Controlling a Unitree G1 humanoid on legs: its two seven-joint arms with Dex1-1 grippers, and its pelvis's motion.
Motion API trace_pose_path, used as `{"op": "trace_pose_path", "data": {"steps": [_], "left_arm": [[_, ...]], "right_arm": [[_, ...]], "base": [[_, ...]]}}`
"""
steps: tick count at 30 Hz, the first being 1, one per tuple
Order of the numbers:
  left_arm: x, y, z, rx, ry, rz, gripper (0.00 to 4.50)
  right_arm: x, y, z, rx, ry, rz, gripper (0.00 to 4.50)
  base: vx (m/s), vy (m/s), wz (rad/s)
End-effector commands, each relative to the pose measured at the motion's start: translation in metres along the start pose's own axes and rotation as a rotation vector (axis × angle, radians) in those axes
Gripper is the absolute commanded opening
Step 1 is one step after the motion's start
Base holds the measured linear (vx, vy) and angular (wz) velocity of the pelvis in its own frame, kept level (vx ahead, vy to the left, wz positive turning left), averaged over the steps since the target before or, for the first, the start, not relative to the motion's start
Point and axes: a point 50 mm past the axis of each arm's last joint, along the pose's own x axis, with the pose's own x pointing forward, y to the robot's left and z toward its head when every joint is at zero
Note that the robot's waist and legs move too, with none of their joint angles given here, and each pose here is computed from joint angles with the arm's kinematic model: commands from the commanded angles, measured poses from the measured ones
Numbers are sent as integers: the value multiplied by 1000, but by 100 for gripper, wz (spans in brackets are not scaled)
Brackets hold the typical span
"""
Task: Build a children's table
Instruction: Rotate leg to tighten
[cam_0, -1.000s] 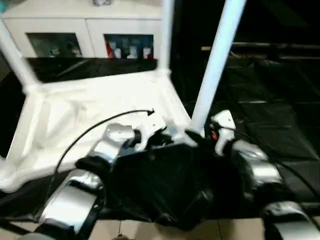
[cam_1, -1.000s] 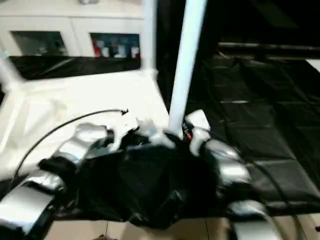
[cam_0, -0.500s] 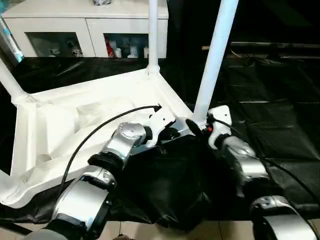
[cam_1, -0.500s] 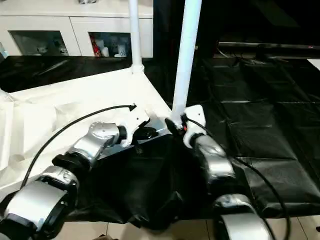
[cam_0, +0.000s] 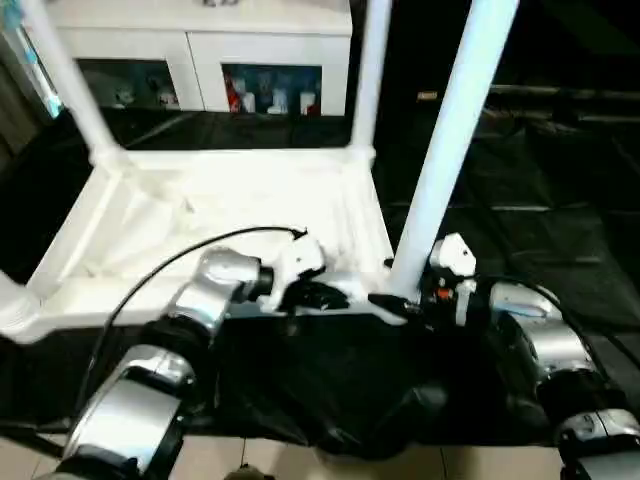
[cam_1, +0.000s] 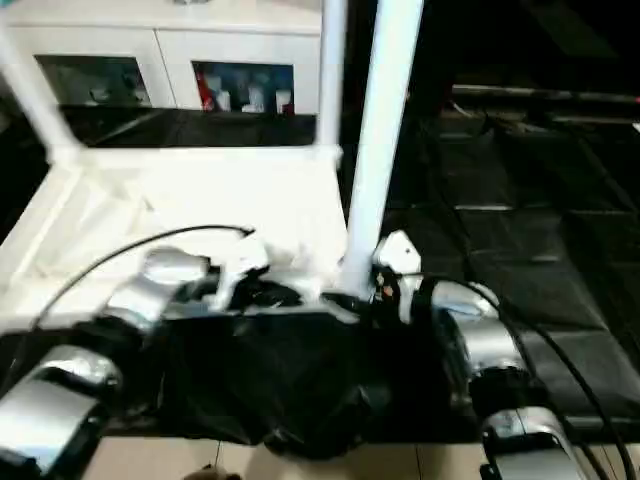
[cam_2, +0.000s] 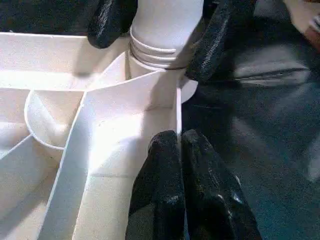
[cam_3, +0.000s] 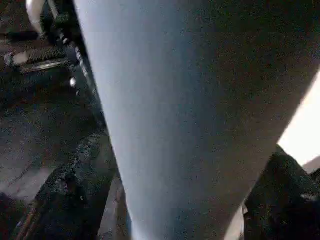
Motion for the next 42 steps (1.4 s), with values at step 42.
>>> {"op": "trace_pose_path", "data": {"steps": [42], "left_arm": [[45,12,29,-9,-105,217,0]], "right_arm": [[42,-2,3,61,-68,-281,375]], "base": [[0,0,0]]}}
